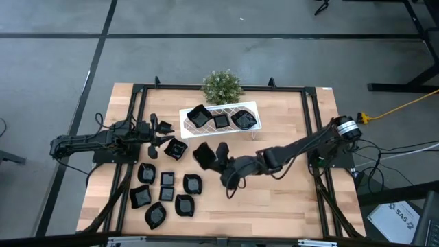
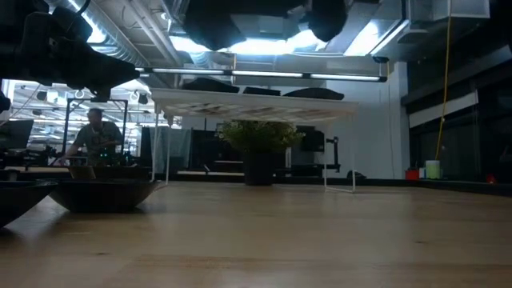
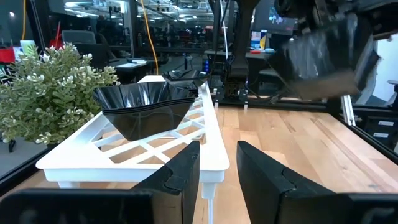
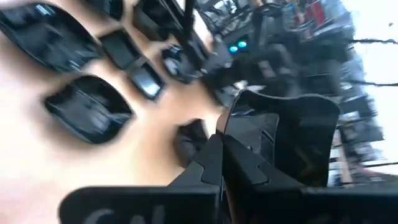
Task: Pick & Place Mini shaped plates
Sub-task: Stack the distorted square plate on top of the distorted square plate on the shelf
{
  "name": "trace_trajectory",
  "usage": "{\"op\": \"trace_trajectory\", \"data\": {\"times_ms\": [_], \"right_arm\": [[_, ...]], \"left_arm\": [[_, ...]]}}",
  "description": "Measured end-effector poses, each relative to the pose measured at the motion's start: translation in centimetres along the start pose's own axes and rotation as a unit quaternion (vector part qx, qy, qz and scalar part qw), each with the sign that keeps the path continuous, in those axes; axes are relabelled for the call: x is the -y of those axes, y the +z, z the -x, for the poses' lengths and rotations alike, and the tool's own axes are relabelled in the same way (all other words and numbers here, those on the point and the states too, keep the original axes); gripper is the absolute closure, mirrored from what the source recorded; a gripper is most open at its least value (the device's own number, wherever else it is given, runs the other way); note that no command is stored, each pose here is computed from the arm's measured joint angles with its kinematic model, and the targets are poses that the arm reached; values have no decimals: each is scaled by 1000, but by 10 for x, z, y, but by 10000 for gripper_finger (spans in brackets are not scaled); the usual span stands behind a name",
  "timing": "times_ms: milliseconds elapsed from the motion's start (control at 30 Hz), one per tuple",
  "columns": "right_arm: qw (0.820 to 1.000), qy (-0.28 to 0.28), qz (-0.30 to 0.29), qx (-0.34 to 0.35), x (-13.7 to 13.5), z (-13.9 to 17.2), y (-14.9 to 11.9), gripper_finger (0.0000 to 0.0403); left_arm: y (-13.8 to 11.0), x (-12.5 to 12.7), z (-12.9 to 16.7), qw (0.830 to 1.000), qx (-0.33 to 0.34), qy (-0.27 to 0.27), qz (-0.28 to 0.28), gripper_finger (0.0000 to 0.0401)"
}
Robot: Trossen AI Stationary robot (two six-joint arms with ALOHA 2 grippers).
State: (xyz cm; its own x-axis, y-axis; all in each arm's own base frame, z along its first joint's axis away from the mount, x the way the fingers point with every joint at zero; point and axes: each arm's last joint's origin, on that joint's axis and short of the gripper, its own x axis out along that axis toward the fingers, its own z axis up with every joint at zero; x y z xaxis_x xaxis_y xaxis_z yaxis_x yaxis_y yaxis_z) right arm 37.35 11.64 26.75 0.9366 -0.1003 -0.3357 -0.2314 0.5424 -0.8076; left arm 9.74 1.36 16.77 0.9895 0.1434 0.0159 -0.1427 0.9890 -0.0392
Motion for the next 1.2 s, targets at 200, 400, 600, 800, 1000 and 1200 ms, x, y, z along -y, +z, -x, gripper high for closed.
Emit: {"op": "trace_trajectory", "data": {"times_ms": [200, 400, 600, 800, 1000, 1200], "right_arm": [[995, -56, 77, -37, 25, 1, -12, 396], [986, -88, 120, -70, 48, -2, -31, 395], [971, -104, 175, -128, 69, -8, -58, 395], [959, -108, 201, -166, 85, -12, -82, 395], [967, -77, 200, -139, 90, -15, -97, 396], [975, -46, 186, -117, 86, -16, -99, 397]], "left_arm": [[0, 0, 0, 1000, 0, 0, 0, 301], [0, 0, 0, 1000, 0, 0, 0, 301], [0, 0, 0, 1000, 0, 0, 0, 301], [0, 0, 0, 1000, 0, 0, 0, 301], [0, 0, 0, 1000, 0, 0, 0, 301], [0, 0, 0, 1000, 0, 0, 0, 301]]}}
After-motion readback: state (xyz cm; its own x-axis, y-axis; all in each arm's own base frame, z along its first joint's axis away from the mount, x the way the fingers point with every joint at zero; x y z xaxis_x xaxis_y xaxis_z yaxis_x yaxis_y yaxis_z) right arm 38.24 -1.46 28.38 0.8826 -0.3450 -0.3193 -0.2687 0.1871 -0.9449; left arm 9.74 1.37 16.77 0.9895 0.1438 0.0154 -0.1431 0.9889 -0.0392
